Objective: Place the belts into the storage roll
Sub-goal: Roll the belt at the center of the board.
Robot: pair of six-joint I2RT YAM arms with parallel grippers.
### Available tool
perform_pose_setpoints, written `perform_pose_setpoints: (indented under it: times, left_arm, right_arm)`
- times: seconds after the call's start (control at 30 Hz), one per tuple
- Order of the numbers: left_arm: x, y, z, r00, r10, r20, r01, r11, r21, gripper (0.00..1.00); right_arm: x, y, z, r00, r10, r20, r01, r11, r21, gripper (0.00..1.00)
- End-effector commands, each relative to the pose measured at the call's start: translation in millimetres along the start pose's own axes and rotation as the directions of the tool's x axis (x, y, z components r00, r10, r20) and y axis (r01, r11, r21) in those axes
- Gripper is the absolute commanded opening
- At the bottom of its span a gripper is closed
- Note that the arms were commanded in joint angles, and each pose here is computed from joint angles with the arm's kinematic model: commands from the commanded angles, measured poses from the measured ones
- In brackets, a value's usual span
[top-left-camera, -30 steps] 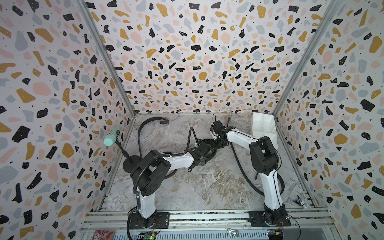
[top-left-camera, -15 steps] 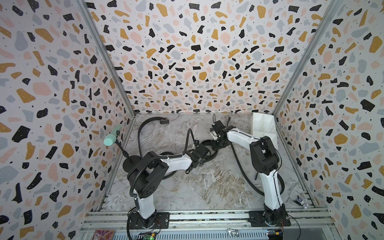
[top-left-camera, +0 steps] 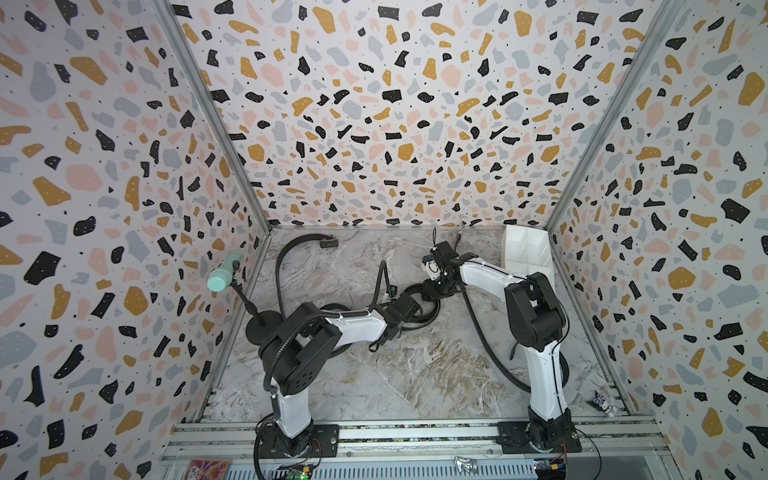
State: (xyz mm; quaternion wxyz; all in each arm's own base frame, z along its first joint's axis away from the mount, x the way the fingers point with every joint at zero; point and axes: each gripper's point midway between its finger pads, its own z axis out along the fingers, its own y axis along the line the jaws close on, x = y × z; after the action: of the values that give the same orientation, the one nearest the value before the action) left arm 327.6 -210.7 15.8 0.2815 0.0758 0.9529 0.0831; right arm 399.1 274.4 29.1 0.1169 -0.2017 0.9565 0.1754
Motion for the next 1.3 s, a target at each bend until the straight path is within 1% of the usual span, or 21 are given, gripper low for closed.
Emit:
perform_pose_setpoints:
  times: [0.0, 0.1, 0.23, 0.3, 0.33, 0.43, 0.5, 0.67, 0.77, 0.9, 0.93, 1.0, 1.03, 1.07, 1.1, 1.17, 1.27]
  left_arm:
    - [60, 19, 21, 0.966, 0.13, -0.222, -0.149, 0.986, -0.071, 0.0]
    - [55, 17, 21, 0.966, 0.14, -0.217, -0.159, 0.985, -0.072, 0.0]
    - [55, 20, 20, 0.964, 0.15, -0.22, -0.172, 0.981, -0.085, 0.0]
    - [57, 25, 18, 0.964, 0.149, -0.222, -0.173, 0.981, -0.093, 0.0]
    - [59, 26, 18, 0.965, 0.145, -0.22, -0.169, 0.981, -0.094, 0.0]
    - [64, 33, 17, 0.966, 0.133, -0.222, -0.159, 0.982, -0.101, 0.0]
    - [64, 38, 16, 0.969, 0.119, -0.218, -0.146, 0.983, -0.112, 0.0]
    - [53, 47, 11, 0.976, 0.103, -0.19, -0.129, 0.984, -0.126, 0.0]
    - [48, 52, 11, 0.974, 0.122, -0.192, -0.149, 0.98, -0.133, 0.0]
    - [35, 36, 11, 0.96, 0.196, -0.201, -0.21, 0.977, -0.046, 0.0]
    - [32, 27, 10, 0.954, 0.22, -0.205, -0.224, 0.975, 0.003, 0.04]
    - [27, 21, 5, 0.949, 0.235, -0.209, -0.234, 0.972, 0.03, 0.24]
    - [23, 20, 3, 0.948, 0.24, -0.208, -0.238, 0.971, 0.035, 0.38]
    - [21, 20, 0, 0.947, 0.242, -0.21, -0.24, 0.97, 0.035, 0.49]
    - [20, 21, -4, 0.946, 0.245, -0.212, -0.243, 0.969, 0.033, 0.58]
    - [12, 23, -17, 0.954, 0.224, -0.2, -0.223, 0.974, 0.026, 0.68]
    - [-4, 23, -44, 0.975, 0.143, -0.169, -0.135, 0.989, 0.058, 0.74]
  right_arm:
    - [57, 13, 22, 0.978, 0.093, -0.187, -0.112, 0.989, -0.093, 0.54]
    - [57, 4, 22, 0.978, 0.105, -0.182, -0.112, 0.993, -0.032, 0.55]
    - [61, -22, 18, 0.977, 0.117, -0.176, -0.094, 0.987, 0.133, 0.53]
    - [64, -29, 16, 0.977, 0.118, -0.18, -0.086, 0.98, 0.178, 0.53]
    - [65, -31, 15, 0.977, 0.12, -0.177, -0.088, 0.979, 0.181, 0.53]
    - [69, -30, 12, 0.977, 0.125, -0.17, -0.095, 0.98, 0.175, 0.49]
    - [75, -28, 13, 0.975, 0.12, -0.187, -0.088, 0.981, 0.172, 0.48]
    - [94, -35, 17, 0.968, 0.119, -0.22, -0.077, 0.979, 0.187, 0.49]
    - [96, -40, 13, 0.969, 0.123, -0.212, -0.083, 0.978, 0.191, 0.49]
    - [88, -36, 10, 0.975, 0.107, -0.196, -0.077, 0.985, 0.152, 0.51]
    - [84, -33, 10, 0.976, 0.097, -0.193, -0.071, 0.988, 0.14, 0.51]
    - [80, -29, 10, 0.977, 0.09, -0.192, -0.066, 0.99, 0.126, 0.51]
    - [78, -25, 11, 0.978, 0.082, -0.192, -0.06, 0.992, 0.114, 0.51]
    - [77, -23, 11, 0.978, 0.08, -0.194, -0.061, 0.993, 0.105, 0.51]
    - [77, -22, 12, 0.978, 0.079, -0.195, -0.06, 0.993, 0.101, 0.52]
    - [76, -21, 12, 0.977, 0.078, -0.196, -0.06, 0.994, 0.094, 0.53]
    - [73, -20, 11, 0.979, 0.075, -0.192, -0.059, 0.994, 0.089, 0.53]
